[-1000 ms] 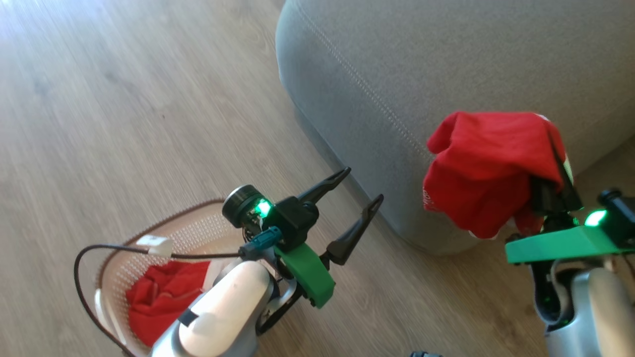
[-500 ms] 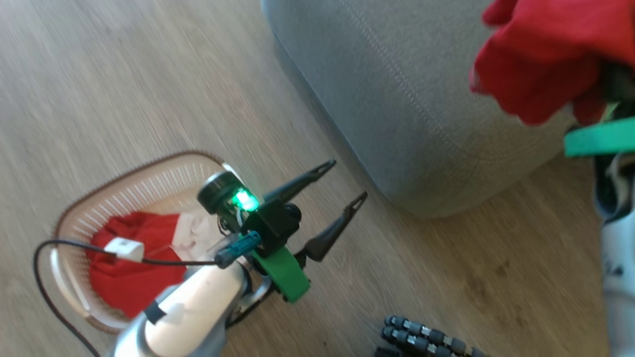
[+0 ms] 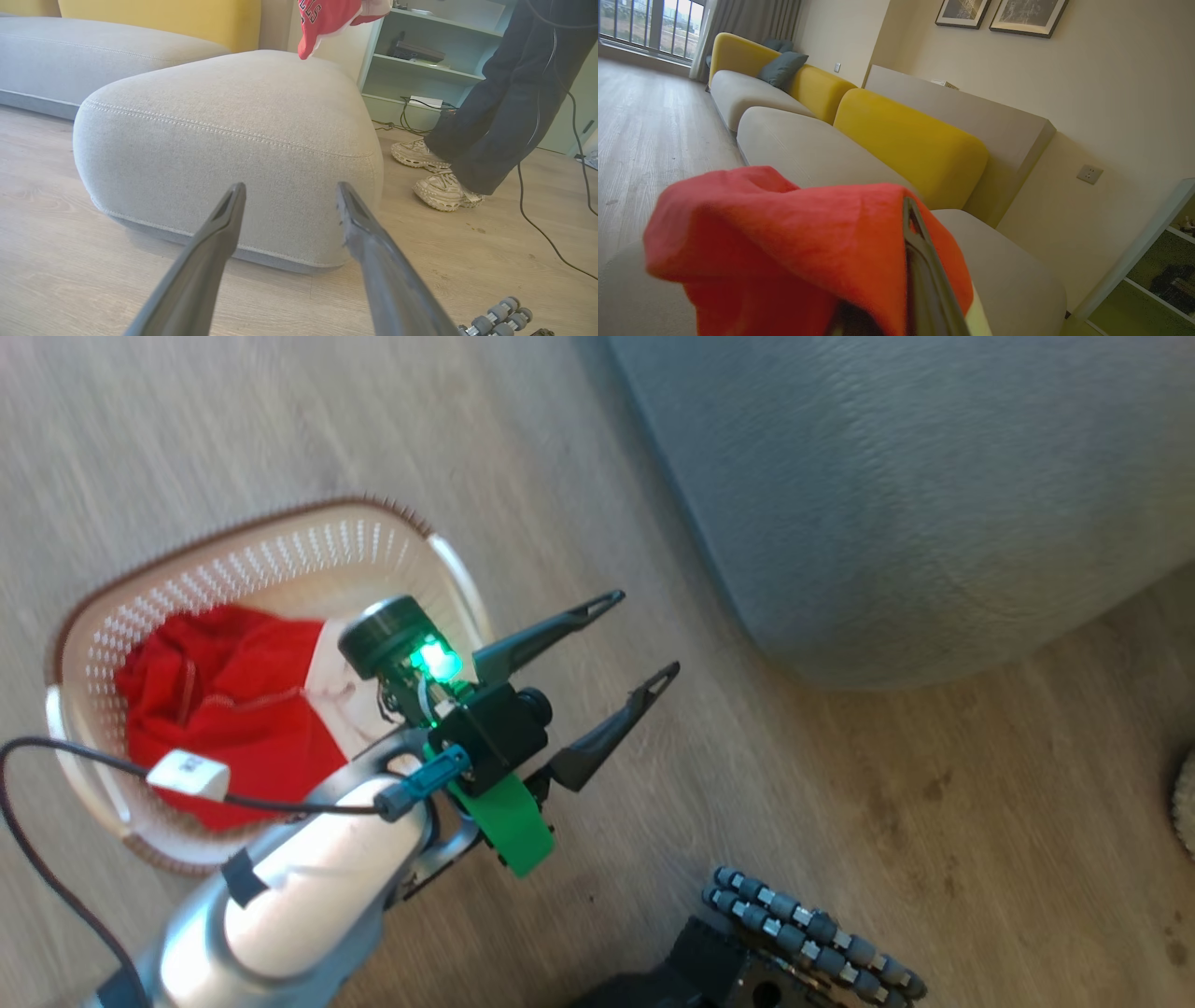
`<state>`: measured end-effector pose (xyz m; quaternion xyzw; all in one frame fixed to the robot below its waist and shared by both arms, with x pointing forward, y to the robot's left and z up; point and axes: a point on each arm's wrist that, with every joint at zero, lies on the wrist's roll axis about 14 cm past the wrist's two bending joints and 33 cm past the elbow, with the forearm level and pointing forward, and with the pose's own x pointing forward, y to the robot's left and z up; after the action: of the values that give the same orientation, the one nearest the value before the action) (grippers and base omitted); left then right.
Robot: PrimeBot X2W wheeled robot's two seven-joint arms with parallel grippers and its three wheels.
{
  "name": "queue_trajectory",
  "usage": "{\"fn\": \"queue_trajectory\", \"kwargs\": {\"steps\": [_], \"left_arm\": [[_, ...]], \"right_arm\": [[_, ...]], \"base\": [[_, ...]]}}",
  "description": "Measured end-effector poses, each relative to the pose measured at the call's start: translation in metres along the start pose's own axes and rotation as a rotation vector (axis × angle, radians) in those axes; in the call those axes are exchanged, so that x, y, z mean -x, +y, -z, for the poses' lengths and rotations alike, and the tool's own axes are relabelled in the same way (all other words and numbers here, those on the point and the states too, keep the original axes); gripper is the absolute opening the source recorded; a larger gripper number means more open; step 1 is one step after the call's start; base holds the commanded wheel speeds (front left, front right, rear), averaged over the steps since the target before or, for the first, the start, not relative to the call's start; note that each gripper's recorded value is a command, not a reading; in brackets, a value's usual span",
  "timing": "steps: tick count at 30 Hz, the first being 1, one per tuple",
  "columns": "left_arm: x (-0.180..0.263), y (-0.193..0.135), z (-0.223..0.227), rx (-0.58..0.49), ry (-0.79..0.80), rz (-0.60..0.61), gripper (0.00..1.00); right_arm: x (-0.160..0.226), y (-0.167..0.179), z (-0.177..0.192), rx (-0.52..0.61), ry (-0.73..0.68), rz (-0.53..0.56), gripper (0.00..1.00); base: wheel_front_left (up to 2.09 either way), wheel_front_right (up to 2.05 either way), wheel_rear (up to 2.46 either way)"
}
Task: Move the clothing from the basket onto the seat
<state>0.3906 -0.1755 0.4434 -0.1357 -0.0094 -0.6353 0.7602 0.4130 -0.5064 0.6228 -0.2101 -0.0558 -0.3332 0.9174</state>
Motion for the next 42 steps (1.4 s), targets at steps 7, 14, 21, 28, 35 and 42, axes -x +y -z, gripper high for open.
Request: {"fn": "queue_trajectory", "kwargs": {"steps": [7, 14, 21, 28, 35, 42], "left_arm": [[0.021, 0.028, 0.029, 0.029, 0.03, -0.045, 1.0], [0.038, 0.046, 0.052, 0.064, 0.045, -0.085, 1.0], [0.051, 0.055, 0.063, 0.076, 0.05, -0.107, 1.0], [0.06, 0.063, 0.069, 0.077, 0.057, -0.131, 1.0], [0.06, 0.063, 0.064, 0.062, 0.059, -0.127, 1.0], [0.048, 0.056, 0.033, 0.02, 0.017, -0.123, 1.0]], "right_arm": [[-0.04, 0.006, 0.024, -0.028, 0.07, 0.082, 0.0], [-0.076, 0.033, 0.023, -0.077, 0.037, 0.12, 0.0], [-0.078, 0.029, 0.053, -0.089, 0.092, 0.22, 0.0], [-0.043, 0.046, 0.136, -0.134, 0.305, 0.268, 0.0], [-0.031, 0.075, 0.157, -0.171, 0.343, 0.206, 1.0], [-0.024, 0.069, 0.152, -0.156, 0.343, 0.141, 1.0]], "base": [[0.0, 0.0, 0.0], [0.0, 0.0, 0.0], [0.0, 0.0, 0.0], [0.0, 0.0, 0.0], [0.0, 0.0, 0.0], [0.0, 0.0, 0.0]]}}
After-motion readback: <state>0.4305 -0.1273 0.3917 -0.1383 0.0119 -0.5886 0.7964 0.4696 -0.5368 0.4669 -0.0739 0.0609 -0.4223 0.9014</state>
